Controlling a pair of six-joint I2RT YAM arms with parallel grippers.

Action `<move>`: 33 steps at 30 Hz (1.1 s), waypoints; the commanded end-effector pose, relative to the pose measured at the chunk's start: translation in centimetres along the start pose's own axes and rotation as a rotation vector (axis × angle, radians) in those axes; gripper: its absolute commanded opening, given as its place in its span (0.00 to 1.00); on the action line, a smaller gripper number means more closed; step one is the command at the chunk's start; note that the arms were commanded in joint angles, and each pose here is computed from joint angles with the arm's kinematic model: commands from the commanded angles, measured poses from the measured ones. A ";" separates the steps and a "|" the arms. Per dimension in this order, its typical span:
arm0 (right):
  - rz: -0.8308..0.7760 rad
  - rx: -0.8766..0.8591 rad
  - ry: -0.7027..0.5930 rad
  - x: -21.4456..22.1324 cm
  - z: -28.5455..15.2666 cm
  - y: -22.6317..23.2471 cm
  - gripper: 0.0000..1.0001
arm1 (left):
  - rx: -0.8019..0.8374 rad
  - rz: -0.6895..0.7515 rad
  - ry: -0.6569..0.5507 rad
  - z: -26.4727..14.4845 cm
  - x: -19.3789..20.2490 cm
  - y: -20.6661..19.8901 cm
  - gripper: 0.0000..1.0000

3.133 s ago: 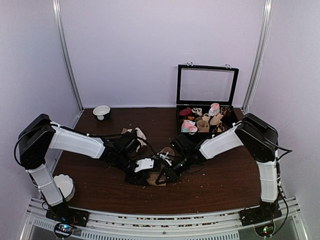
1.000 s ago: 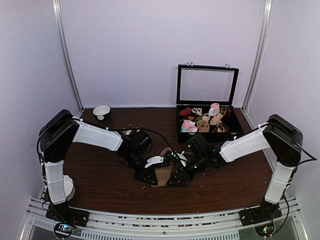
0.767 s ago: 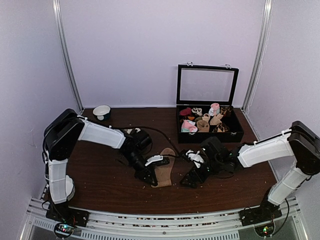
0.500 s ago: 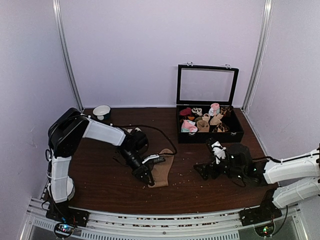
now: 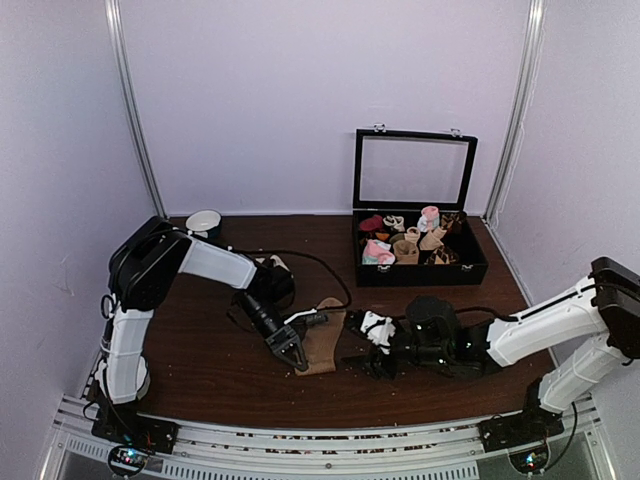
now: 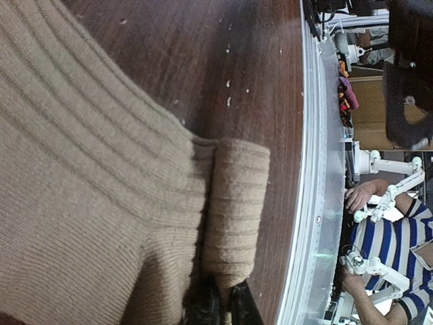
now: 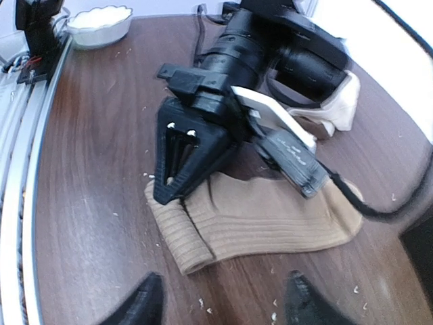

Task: Roll the socks
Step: Roll the sock at the center of the board.

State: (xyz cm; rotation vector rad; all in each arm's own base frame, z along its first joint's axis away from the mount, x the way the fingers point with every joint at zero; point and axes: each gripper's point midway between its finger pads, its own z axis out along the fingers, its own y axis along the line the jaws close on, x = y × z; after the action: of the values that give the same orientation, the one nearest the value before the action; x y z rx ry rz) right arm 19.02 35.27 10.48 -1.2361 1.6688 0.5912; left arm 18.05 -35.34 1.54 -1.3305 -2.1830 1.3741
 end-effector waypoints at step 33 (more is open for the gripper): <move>-0.208 -0.347 0.334 7.9 8.3 5.6 0.06 | -0.118 0.027 0.066 -1.7 1.8 2.1 0.37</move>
State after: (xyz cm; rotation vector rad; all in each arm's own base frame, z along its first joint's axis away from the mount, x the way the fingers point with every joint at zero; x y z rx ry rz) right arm 18.24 42.89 2.70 -1.7179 1.5759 0.5760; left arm 17.82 -34.57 1.79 -1.2967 -2.1515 1.3706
